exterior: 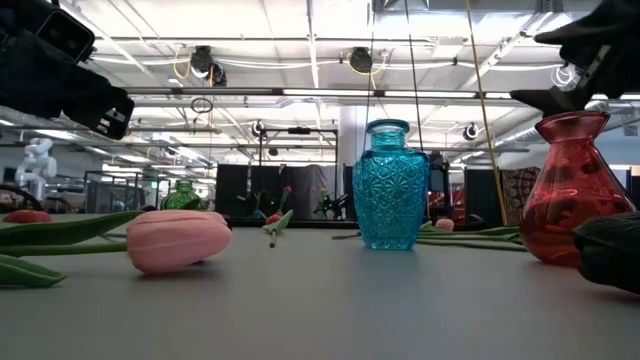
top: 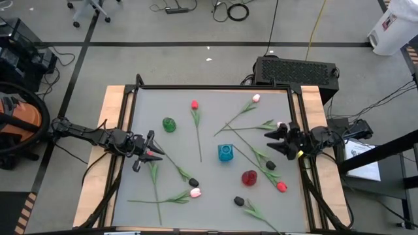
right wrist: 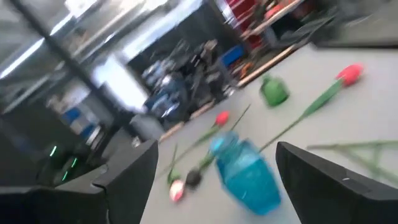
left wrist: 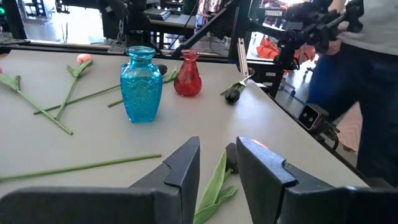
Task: Sort flowers into vase by color
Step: Put the middle pink tulip into the red vase
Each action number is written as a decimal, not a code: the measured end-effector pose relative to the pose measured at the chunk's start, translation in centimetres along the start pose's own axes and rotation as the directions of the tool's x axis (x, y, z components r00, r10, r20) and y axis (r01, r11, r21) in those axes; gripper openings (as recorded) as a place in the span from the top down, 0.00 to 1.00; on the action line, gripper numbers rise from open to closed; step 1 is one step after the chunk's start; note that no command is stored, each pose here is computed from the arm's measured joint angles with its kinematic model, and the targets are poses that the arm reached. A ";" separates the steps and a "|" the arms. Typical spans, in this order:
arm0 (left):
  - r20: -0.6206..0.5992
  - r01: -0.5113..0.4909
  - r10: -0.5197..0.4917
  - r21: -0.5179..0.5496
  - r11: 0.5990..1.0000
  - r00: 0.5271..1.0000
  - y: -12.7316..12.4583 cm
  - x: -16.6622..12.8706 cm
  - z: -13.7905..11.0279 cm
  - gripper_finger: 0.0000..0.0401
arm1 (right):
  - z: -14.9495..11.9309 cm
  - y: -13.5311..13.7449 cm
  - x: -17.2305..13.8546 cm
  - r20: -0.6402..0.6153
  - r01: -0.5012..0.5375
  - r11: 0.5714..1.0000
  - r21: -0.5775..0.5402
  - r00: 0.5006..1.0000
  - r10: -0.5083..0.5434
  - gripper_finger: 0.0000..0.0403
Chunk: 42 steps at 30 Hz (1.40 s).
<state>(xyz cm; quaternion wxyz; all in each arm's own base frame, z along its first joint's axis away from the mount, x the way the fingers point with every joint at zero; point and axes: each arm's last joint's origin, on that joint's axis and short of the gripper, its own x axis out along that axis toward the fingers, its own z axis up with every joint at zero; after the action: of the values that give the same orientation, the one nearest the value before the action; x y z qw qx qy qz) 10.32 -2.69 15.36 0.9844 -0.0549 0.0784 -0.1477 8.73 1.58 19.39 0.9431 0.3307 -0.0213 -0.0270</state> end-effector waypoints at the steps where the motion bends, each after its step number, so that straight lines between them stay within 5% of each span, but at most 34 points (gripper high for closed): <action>1: 0.000 0.000 0.000 0.000 1.000 1.000 0.0 0.0 0.0 0.72 | 0.4 0.1 -0.1 0.030 0.023 1.000 0.007 0.999 -0.023 0.21; 6: 0.000 0.000 0.000 0.000 1.000 1.000 0.0 0.0 0.0 0.72 | 2.6 1.0 -0.6 0.164 0.100 0.988 0.119 0.979 -0.119 0.21; 17: 0.000 0.000 0.000 0.000 1.000 1.000 0.0 0.0 0.0 0.72 | 7.3 4.8 -0.4 0.199 0.022 0.908 0.419 0.973 -0.116 0.21; 28: 0.001 0.000 0.000 0.000 1.000 1.000 0.0 0.0 0.0 0.72 | 12.2 9.7 1.4 0.073 0.154 0.965 0.211 0.982 -0.173 0.21; 35: 0.000 0.000 0.000 0.000 1.000 1.000 0.0 0.0 0.0 0.72 | 15.4 11.8 1.1 -0.018 0.335 0.929 0.158 0.941 -0.337 0.21; 42: 0.001 0.000 0.000 0.000 1.000 1.000 0.0 0.0 0.0 0.72 | 18.2 13.4 0.4 -0.007 0.409 0.905 0.117 0.912 -0.411 0.21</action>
<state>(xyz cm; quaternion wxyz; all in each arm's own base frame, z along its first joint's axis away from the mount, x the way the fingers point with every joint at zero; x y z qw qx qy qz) 10.32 -2.69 15.38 0.9844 -0.0550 0.0781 -0.1479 8.53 0.71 41.98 0.8954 0.3817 0.0389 -0.2261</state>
